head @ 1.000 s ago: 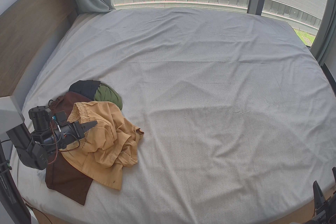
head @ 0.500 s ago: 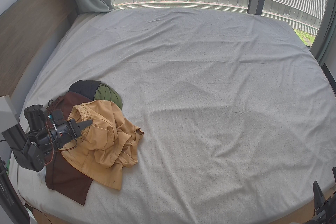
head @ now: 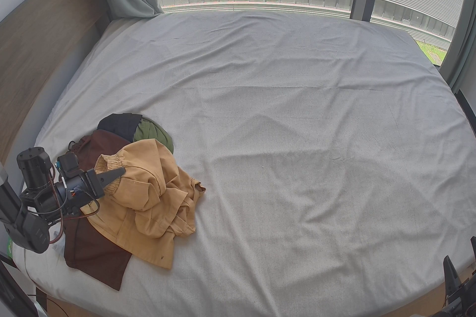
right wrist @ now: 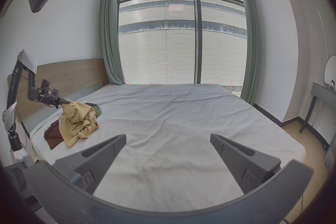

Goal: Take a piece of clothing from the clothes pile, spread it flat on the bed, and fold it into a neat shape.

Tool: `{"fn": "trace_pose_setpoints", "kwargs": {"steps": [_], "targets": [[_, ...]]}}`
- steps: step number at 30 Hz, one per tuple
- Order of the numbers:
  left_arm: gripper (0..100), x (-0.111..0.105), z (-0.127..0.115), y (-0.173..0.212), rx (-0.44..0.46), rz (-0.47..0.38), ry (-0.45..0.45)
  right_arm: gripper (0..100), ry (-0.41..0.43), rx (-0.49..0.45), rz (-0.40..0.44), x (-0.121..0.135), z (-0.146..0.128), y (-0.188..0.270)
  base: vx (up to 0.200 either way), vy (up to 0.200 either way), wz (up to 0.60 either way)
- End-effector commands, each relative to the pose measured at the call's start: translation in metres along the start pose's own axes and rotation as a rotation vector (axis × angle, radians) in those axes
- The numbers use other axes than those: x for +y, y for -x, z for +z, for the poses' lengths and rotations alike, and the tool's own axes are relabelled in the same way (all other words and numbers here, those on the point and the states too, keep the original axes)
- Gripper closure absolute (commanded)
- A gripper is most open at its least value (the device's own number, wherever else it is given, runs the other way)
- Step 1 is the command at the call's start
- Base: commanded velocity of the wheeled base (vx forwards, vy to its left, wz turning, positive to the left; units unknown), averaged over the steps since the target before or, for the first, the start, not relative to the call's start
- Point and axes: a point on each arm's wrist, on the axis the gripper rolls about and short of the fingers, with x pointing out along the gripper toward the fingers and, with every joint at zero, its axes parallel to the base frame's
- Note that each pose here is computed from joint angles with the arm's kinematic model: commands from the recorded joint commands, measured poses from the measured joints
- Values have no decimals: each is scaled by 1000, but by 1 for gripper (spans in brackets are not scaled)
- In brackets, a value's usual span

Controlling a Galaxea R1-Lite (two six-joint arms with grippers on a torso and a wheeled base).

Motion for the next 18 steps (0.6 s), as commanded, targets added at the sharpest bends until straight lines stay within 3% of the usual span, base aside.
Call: {"fn": "trace_pose_setpoints", "kwargs": {"steps": [1, 18], "targets": [[100, -12, 4, 11, -27, -28, -29, 0, 0, 1, 1, 0, -5, 0, 0, 0, 0], [100, -37, 8, 29, -68, -99, -84, 0, 0, 1, 1, 0, -5, 0, 0, 0, 0]]}}
